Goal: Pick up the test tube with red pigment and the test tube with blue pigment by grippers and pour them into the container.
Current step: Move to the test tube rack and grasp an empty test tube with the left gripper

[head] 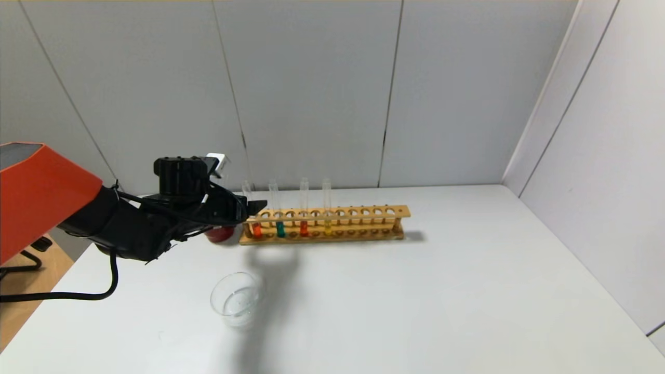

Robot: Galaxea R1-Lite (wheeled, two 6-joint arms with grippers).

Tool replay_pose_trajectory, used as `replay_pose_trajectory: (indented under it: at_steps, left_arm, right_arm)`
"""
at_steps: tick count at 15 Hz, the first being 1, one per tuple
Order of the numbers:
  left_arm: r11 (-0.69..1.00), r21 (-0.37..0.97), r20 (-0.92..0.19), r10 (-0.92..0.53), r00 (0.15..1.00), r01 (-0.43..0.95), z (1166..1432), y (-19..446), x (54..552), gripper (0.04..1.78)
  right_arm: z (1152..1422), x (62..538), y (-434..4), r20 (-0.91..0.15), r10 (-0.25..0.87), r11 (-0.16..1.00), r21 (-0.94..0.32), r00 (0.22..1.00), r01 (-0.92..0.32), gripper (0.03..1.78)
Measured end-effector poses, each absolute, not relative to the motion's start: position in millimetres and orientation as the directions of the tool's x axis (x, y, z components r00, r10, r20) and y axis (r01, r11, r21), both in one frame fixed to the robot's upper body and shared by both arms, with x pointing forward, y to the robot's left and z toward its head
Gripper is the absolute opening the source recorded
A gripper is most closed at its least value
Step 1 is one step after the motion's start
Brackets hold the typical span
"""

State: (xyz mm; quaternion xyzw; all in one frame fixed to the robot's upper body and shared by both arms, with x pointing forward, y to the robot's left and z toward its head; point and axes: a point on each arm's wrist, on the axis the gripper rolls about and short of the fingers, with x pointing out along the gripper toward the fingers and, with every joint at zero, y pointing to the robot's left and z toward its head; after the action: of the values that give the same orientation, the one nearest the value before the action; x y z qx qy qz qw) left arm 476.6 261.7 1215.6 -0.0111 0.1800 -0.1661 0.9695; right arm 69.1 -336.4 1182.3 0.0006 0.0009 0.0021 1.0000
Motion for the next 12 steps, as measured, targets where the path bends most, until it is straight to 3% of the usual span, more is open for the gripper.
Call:
replay_pose_trajectory:
  at_steps: [3,5,8,12]
  left_arm:
    - [0.944,-0.081,-0.351,-0.326,0.878,0.319,1210,259,482,1.73]
    - [0.943,-0.08,-0.351,-0.33,0.876,0.323,1207,257,487,1.59]
    - [0.942,-0.081,-0.361,-0.333,0.871,0.327,1200,254,492,1.22]
    - [0.942,-0.083,-0.369,-0.333,0.868,0.326,1196,253,493,0.5]
  right_arm:
    - [1182,69,-336,-0.002,0.004,1.0,0.001,1.0,-0.004,1.75]
    - [1182,69,-336,-0.002,0.004,1.0,0.001,1.0,-0.004,1.75]
    - [1182,69,-336,-0.002,0.004,1.0,0.0,1.0,-0.004,1.75]
    - [1182,69,-336,-0.002,0.004,1.0,0.0,1.0,-0.004,1.75]
